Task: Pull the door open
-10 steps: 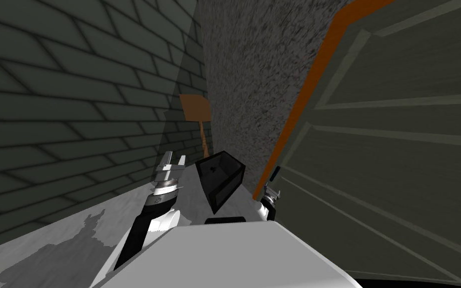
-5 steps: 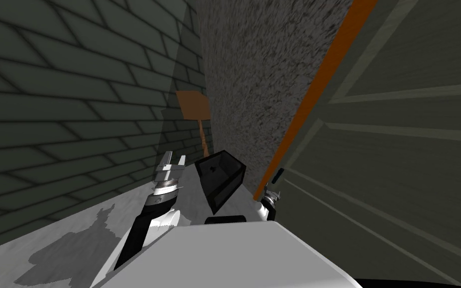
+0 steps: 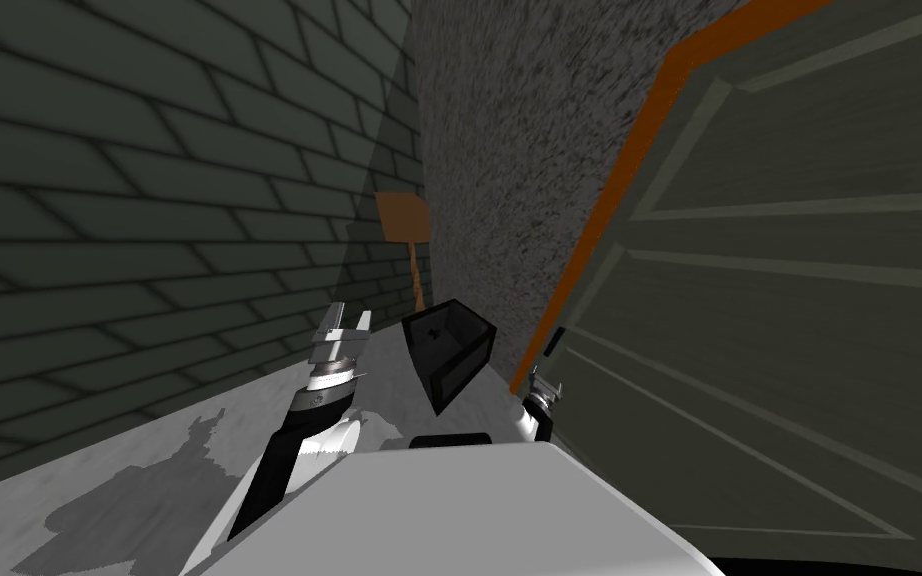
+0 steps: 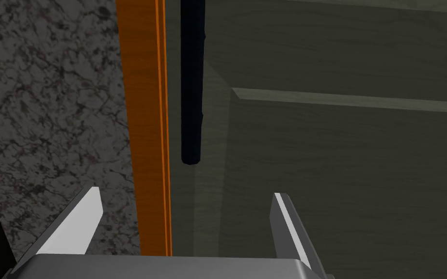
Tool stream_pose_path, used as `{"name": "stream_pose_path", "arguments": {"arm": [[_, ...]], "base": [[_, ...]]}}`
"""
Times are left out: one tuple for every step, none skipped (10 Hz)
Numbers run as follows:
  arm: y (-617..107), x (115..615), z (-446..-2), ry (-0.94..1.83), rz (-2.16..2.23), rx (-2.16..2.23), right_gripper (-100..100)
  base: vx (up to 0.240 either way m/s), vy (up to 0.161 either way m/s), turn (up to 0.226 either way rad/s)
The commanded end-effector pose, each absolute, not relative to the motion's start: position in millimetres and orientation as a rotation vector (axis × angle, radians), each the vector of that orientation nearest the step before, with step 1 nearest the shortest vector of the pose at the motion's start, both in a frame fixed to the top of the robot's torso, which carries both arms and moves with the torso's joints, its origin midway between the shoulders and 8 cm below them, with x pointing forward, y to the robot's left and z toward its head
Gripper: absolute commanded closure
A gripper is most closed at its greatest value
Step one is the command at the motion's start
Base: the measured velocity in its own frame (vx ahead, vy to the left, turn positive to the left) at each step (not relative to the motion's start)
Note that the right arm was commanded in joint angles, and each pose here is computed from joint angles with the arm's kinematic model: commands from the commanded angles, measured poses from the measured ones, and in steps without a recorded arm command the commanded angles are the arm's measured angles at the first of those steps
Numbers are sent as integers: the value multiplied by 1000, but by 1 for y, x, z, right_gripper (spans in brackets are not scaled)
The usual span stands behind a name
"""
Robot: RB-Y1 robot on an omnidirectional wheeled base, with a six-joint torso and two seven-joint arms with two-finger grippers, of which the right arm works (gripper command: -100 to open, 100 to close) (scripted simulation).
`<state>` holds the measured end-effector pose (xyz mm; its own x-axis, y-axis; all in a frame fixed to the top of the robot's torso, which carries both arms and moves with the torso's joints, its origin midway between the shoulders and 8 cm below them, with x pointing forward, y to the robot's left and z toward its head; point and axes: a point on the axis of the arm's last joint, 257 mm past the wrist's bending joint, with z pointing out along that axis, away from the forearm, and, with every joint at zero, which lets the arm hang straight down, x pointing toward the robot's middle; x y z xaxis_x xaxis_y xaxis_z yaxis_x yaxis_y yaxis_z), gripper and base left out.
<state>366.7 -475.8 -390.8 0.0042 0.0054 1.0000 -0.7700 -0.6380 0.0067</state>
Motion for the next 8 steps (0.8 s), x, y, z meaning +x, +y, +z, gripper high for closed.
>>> {"name": "stream_pose_path", "arguments": {"arm": [[-478,366,-391,-791,1693,1698,-100],[-479,365,-392,-791,1691,1699,-100],[-481,365,-392,-791,1690,1700,-100],[-483,364,-393,-791,1688,1700,-100],[-484,363,-394,-791,1687,1701,-100],[-486,362,-394,-790,1685,1702,-100],[-489,361,-395,-791,1683,1702,-100],[-491,361,-395,-791,1682,1703,-100]], "base": [[-162,131,38],[-184,131,34],[-160,125,28],[-150,115,50],[-179,109,42],[-146,115,29],[-120,134,35],[-132,112,27]]}}
